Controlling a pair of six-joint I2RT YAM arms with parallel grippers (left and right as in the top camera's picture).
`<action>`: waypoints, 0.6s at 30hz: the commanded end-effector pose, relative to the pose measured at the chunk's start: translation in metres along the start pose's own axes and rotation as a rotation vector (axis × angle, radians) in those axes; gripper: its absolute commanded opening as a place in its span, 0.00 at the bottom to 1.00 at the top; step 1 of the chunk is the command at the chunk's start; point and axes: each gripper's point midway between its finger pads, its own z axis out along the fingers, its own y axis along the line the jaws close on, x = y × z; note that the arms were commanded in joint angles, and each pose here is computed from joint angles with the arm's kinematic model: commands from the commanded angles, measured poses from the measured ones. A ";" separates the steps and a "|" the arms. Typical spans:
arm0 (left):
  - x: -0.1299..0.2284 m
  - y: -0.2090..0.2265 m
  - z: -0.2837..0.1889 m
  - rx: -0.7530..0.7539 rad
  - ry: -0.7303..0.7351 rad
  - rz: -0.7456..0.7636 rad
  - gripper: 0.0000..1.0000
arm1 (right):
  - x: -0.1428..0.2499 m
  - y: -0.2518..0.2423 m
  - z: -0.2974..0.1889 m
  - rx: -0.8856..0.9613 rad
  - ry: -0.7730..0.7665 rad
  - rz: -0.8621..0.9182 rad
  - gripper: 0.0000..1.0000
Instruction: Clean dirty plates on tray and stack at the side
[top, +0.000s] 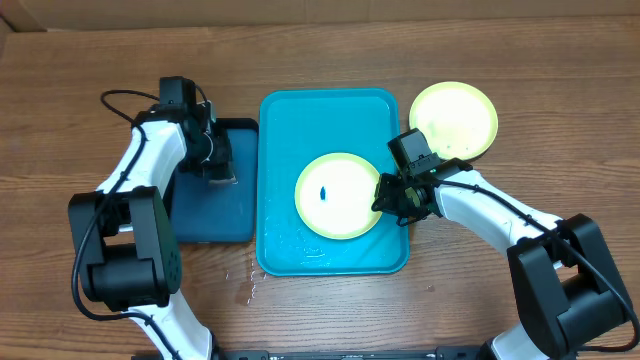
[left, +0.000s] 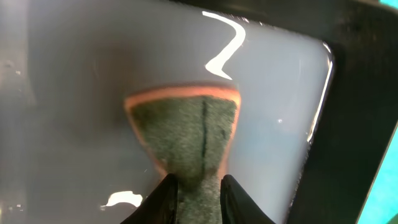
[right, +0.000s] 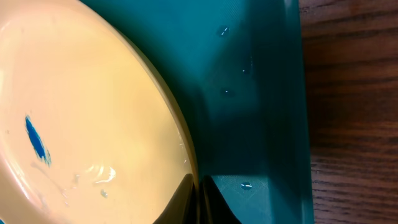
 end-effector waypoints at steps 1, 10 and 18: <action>0.004 -0.002 0.006 -0.014 0.012 0.002 0.23 | 0.001 -0.001 0.002 0.001 0.002 0.001 0.04; 0.010 0.008 0.013 -0.062 0.010 -0.035 0.27 | 0.001 -0.001 0.002 0.000 0.001 0.001 0.04; 0.008 0.008 0.012 -0.057 0.002 -0.022 0.04 | 0.001 -0.001 0.002 -0.001 -0.001 0.000 0.04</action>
